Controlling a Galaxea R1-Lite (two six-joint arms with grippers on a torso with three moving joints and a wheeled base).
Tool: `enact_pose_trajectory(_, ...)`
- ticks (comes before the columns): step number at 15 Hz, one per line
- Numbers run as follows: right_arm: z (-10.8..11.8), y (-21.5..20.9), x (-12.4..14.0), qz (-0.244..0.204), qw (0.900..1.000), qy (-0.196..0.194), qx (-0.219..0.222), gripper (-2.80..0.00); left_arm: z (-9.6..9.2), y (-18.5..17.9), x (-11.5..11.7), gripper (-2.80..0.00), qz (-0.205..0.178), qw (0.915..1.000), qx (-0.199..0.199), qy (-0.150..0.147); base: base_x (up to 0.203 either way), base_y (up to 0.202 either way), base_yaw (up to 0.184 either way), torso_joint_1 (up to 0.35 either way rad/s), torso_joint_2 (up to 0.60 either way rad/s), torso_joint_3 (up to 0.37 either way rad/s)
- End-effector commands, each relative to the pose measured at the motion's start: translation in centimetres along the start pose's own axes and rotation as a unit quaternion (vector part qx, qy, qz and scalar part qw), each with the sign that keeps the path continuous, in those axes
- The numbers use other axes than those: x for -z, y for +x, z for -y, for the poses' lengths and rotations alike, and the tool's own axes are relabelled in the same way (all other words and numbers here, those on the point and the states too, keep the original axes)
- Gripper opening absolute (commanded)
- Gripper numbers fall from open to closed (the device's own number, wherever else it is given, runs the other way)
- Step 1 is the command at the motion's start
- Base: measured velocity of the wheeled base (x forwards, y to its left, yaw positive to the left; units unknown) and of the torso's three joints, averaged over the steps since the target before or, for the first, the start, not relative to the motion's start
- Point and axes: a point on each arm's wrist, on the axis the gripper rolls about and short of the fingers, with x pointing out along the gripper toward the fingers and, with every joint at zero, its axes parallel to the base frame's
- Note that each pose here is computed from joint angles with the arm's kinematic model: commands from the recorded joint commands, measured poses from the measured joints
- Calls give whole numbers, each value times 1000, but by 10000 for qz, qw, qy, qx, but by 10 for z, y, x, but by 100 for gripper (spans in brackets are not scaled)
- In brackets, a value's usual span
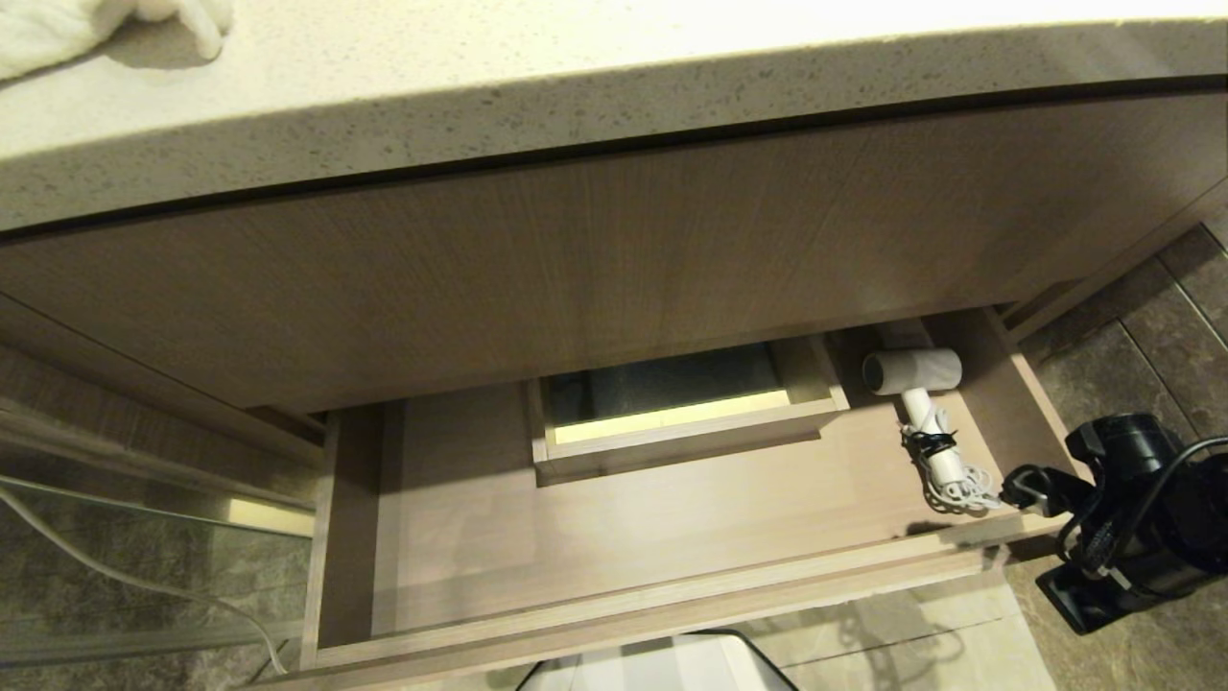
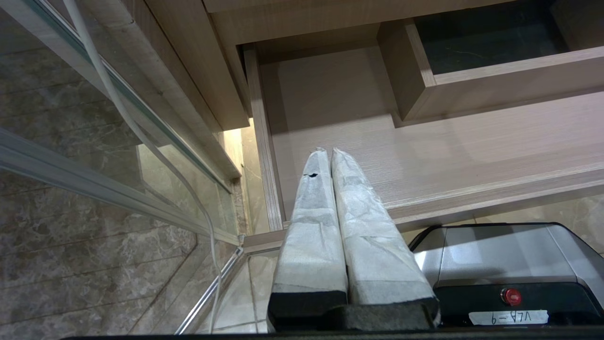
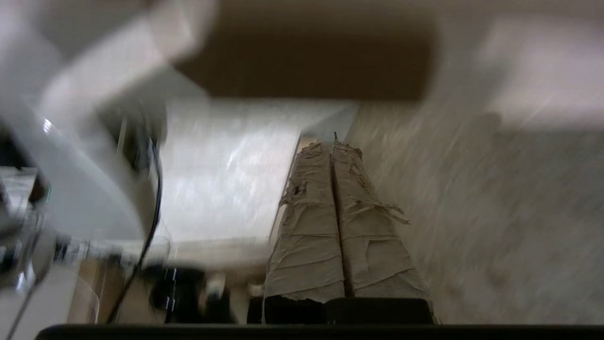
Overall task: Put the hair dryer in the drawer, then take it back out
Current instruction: Close the drawer
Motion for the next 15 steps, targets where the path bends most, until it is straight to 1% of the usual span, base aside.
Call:
enact_pose_trajectory(1, 6, 9, -17, 238, 9996, 56, 112, -280, 0, 0, 0, -280, 5, 10000, 0, 0, 0, 0, 0, 0, 0, 0)
enact_pose_trajectory(2, 10, 8, -25, 541, 9981, 180, 253, -280, 0, 0, 0, -280, 0, 10000, 0, 0, 0, 0, 0, 0, 0, 0)
enact_pose_trajectory(3, 14, 4, -31, 835, 9950, 416, 362, -280, 0, 0, 0, -280, 6, 10000, 0, 0, 0, 0, 0, 0, 0, 0)
enact_pose_trajectory(4, 18, -1, -40, 1232, 9886, 710, 504, -280, 0, 0, 0, -280, 6, 10000, 0, 0, 0, 0, 0, 0, 0, 0)
enact_pose_trajectory(5, 23, -6, -49, 1687, 9785, 996, 651, -280, 0, 0, 0, -280, 6, 10000, 0, 0, 0, 0, 0, 0, 0, 0)
enact_pose_trajectory(6, 29, -12, -62, 2207, 9642, 1228, 803, -280, 0, 0, 0, -280, 7, 10000, 0, 0, 0, 0, 0, 0, 0, 0)
enact_pose_trajectory(7, 34, -17, -76, 2710, 9474, 1430, 927, -280, 0, 0, 0, -280, 5, 10000, 0, 0, 0, 0, 0, 0, 0, 0)
enact_pose_trajectory(8, 38, -18, -92, 3108, 9317, 1592, 1000, -280, 0, 0, 0, -280, -2, 10000, 0, 0, 0, 0, 0, 0, 0, 0)
enact_pose_trajectory(9, 42, -21, -108, 3444, 9172, 1699, 1062, -280, 0, 0, 0, -280, 5, 10000, 0, 0, 0, 0, 0, 0, 0, 0)
enact_pose_trajectory(11, 49, -29, -128, 3896, 8955, 1816, 1156, -280, 0, 0, 0, -280, 7, 10000, 0, 0, 0, 0, 0, 0, 0, 0)
enact_pose_trajectory(13, 50, -44, -121, 3945, 8923, 1861, 1165, -280, 0, 0, 0, -280, 8, 10000, 0, 0, 0, 0, 0, 0, 0, 0)
enact_pose_trajectory(14, 49, -57, -112, 3923, 8941, 1842, 1130, -280, 0, 0, 0, -280, 14, 10000, 0, 0, 0, 0, 0, 0, 0, 0)
enact_pose_trajectory(15, 47, -72, -99, 3845, 8991, 1811, 1053, -280, 0, 0, 0, -280, 0, 10000, 0, 0, 0, 0, 0, 0, 0, 0)
